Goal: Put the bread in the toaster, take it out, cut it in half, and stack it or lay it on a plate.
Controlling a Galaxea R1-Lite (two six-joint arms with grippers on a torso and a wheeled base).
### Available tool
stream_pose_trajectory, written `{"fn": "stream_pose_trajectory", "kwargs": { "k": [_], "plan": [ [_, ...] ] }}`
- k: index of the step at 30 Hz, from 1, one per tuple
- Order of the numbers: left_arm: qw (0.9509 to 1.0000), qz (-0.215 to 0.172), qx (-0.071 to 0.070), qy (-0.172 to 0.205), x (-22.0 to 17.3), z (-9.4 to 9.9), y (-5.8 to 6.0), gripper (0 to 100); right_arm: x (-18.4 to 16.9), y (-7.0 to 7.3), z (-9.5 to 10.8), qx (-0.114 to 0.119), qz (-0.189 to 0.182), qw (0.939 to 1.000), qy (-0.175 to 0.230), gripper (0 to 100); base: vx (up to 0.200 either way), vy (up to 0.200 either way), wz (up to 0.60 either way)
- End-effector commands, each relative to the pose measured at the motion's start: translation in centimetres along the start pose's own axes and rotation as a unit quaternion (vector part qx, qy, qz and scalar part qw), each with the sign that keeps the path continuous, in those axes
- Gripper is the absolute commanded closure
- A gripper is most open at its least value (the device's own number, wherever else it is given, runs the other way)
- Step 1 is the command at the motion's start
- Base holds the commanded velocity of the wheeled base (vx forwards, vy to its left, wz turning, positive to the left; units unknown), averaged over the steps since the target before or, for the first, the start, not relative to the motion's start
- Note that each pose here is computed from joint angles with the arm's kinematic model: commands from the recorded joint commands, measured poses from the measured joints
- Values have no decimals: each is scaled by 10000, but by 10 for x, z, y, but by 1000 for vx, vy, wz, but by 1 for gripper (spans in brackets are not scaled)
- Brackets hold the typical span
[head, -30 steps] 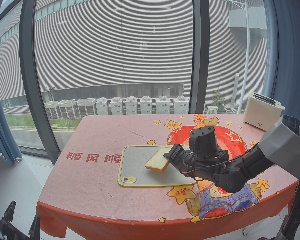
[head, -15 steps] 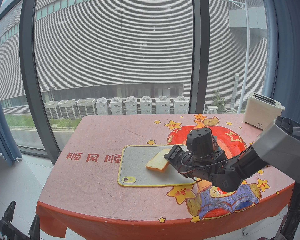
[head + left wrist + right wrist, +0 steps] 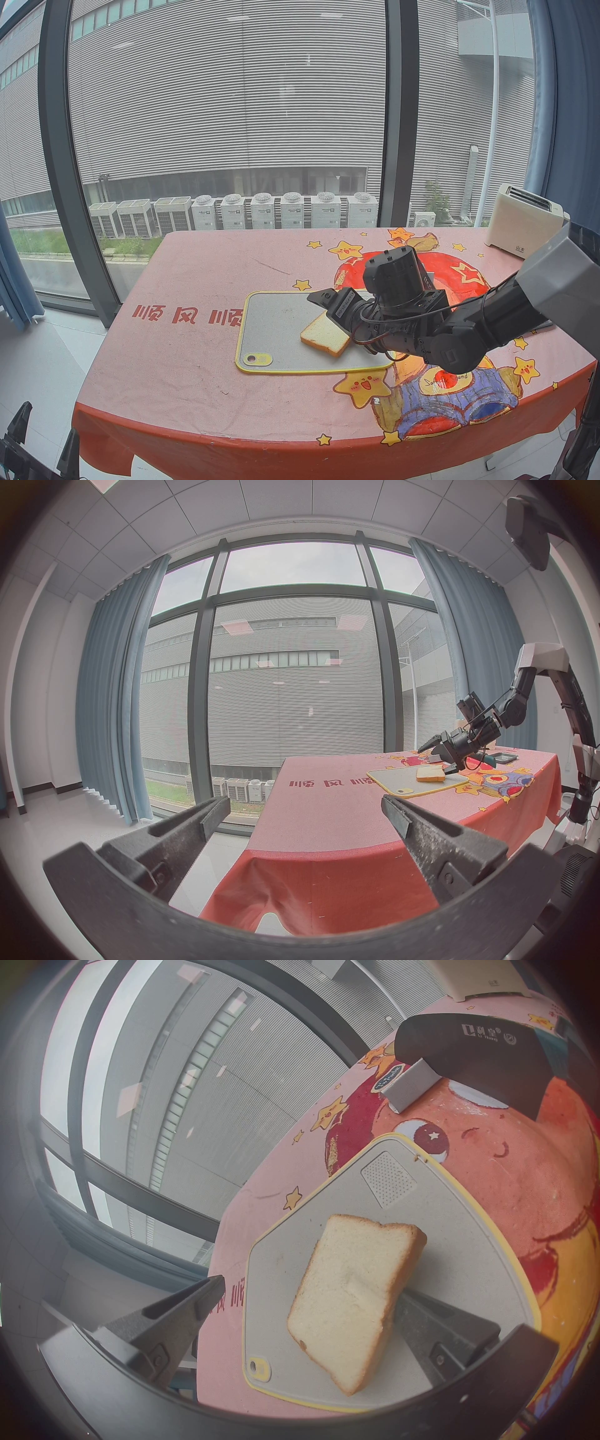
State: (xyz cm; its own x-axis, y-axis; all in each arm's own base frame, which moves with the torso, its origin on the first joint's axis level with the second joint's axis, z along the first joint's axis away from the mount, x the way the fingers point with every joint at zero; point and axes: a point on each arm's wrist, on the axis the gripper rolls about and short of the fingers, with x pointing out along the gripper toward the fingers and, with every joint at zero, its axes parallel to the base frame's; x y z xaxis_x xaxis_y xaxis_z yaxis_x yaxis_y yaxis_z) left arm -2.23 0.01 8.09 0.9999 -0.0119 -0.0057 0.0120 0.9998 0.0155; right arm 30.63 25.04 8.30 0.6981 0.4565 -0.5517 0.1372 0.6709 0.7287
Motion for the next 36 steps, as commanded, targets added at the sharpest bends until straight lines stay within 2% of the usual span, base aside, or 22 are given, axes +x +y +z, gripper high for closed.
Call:
{"fn": "stream_pose_trajectory", "kwargs": {
  "k": [1,12,18,22,24,26,33,36],
  "plan": [
    [10000,-3,-1,94,1,-5,0,0,-11,20,6,-3,194,9998,-39,0,0,0,0],
    [10000,-3,6,94,1,-5,0,0,-15,33,7,-91,-60,9998,146,0,0,0,0],
    [10000,-3,6,94,1,-5,0,0,-12,22,2,-139,-557,9976,380,0,0,0,0],
    [10000,-3,6,86,1,-4,0,0,-17,24,2,-155,-526,9978,374,0,0,0,0],
    [10000,-3,14,94,1,-5,0,0,-29,31,7,-152,-385,9986,314,0,0,0,0],
    [10000,-3,14,94,1,-5,0,0,-33,32,8,-162,-467,9982,353,0,0,0,0],
    [10000,-3,14,94,1,-5,0,0,-36,21,3,-193,-743,9959,483,0,0,0,0],
    [10000,-3,14,94,1,-5,0,0,-38,21,2,-202,-712,9961,476,0,0,0,0]
  ]
}}
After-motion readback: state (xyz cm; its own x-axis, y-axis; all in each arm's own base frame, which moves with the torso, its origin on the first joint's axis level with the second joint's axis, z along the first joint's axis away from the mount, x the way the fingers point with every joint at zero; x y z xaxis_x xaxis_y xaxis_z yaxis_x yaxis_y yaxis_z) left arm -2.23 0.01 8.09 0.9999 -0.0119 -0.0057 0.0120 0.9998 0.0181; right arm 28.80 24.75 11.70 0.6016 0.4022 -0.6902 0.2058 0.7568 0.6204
